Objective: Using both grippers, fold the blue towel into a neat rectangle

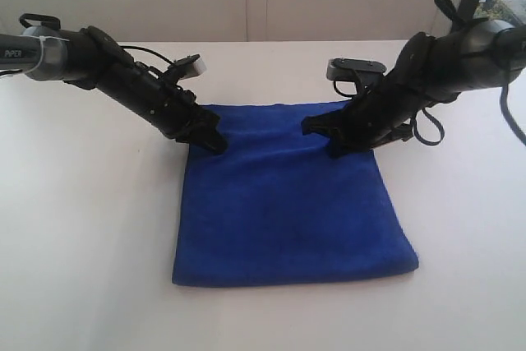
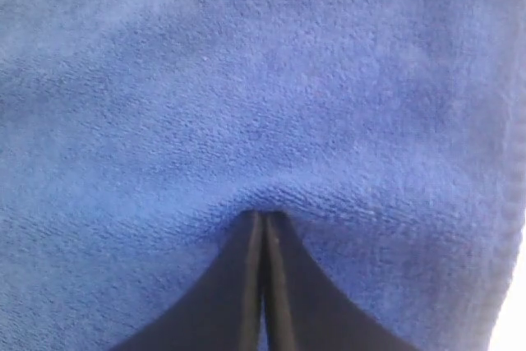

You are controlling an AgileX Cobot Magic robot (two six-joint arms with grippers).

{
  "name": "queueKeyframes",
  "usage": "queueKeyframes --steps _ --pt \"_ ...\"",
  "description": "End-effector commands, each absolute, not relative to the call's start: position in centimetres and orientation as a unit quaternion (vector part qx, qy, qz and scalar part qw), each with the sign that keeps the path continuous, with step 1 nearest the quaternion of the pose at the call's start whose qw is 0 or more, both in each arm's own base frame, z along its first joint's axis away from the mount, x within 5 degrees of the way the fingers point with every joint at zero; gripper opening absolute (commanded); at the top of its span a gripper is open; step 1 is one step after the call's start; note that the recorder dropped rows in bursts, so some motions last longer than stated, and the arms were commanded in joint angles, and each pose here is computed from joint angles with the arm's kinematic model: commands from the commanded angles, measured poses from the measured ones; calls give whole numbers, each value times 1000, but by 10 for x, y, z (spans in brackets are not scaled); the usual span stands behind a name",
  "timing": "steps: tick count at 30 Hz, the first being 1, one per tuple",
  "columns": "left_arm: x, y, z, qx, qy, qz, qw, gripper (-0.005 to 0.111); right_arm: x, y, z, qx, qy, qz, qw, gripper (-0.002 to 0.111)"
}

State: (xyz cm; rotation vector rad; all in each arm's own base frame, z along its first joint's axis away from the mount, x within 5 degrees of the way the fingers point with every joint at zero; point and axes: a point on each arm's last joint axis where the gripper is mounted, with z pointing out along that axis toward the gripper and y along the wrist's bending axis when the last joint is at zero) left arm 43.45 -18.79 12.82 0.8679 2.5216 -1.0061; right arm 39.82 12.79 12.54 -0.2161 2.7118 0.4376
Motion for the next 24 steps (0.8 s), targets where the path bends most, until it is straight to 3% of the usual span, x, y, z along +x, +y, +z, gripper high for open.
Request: queueKeyframes --steps 1,5,11,16,24 --pt "435 -187 124 300 878 -344 144 0 398 127 148 -83 959 159 221 0" --pt "436 -187 124 298 879 -340 149 0 401 123 169 -113 947 130 270 0" --pt "436 -186 124 300 880 -337 149 0 403 121 130 -137 958 103 230 0" --pt "438 -179 119 337 885 -282 152 0 400 120 132 -151 960 98 216 0" --pt "433 -176 191 361 867 -263 223 0 393 117 197 -174 938 90 285 0"
